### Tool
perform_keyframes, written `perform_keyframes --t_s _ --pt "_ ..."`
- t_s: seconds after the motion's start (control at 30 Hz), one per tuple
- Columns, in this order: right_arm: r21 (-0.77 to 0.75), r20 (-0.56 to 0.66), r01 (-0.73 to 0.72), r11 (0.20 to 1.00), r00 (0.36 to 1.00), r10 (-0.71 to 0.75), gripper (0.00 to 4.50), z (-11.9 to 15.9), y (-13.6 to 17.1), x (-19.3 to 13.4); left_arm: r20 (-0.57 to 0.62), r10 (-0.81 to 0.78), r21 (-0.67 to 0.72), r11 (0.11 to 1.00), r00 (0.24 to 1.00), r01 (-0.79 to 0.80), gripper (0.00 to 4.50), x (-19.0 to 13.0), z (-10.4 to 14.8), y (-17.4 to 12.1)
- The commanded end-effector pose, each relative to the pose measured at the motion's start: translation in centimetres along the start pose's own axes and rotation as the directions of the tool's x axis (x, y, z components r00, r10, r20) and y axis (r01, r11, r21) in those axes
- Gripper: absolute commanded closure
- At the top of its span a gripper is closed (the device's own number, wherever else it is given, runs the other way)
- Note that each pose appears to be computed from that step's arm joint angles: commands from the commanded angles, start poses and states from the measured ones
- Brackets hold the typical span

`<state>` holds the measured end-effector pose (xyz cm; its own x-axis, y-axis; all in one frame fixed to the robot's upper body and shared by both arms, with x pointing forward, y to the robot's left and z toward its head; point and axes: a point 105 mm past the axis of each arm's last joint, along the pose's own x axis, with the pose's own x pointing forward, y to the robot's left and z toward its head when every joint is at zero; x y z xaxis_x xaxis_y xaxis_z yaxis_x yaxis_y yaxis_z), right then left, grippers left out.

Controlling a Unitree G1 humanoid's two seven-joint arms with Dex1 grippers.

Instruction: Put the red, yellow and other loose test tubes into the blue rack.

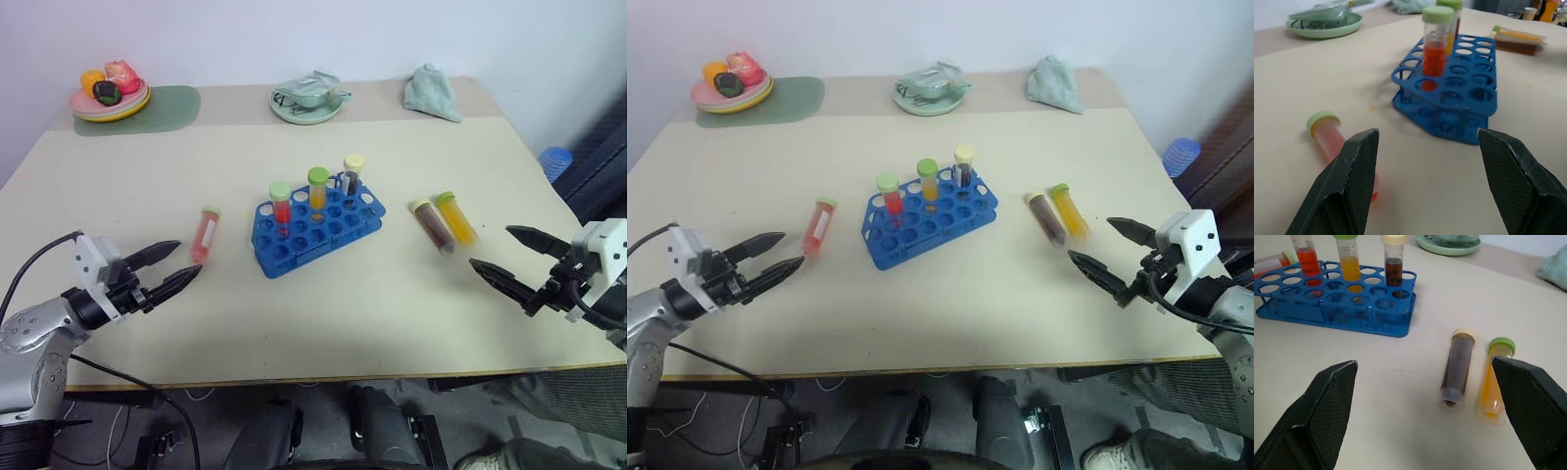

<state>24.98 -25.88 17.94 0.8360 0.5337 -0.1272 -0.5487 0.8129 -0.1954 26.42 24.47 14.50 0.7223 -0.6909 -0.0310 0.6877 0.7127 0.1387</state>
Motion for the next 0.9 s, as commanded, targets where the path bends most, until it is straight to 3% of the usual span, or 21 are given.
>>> perform_keyframes --t_s 0.03,0.37,0.47,0.63,0.9 --pt "-0.027 0.038 0.001 1.000 0.999 0.000 0.00 1.1 0.1 -0.2 0.022 0.003 0.037 0.999 1.000 -0.004 1.26 -0.2 1.2 -0.1" --pt "-0.032 0.037 -0.004 0.999 0.999 0.005 0.00 1.5 -0.1 0.4 0.060 -0.016 0.033 0.999 0.998 0.014 1.26 0.5 2.2 -0.8" --pt "-0.078 0.029 0.053 0.996 0.998 -0.051 0.00 2.1 -1.1 0.9 0.083 -0.054 0.022 0.998 0.995 0.053 1.26 1.1 2.9 -1.2" --pt "-0.053 -0.041 0.168 0.984 0.985 -0.170 0.00 2.7 -4.1 2.3 0.132 -0.127 0.024 0.992 0.983 0.125 1.26 3.1 4.6 -2.2" --pt "0.112 -0.271 0.193 0.975 0.950 -0.157 0.00 2.0 -8.6 6.3 0.139 -0.234 0.051 0.972 0.962 0.229 1.26 6.2 6.4 -4.0"
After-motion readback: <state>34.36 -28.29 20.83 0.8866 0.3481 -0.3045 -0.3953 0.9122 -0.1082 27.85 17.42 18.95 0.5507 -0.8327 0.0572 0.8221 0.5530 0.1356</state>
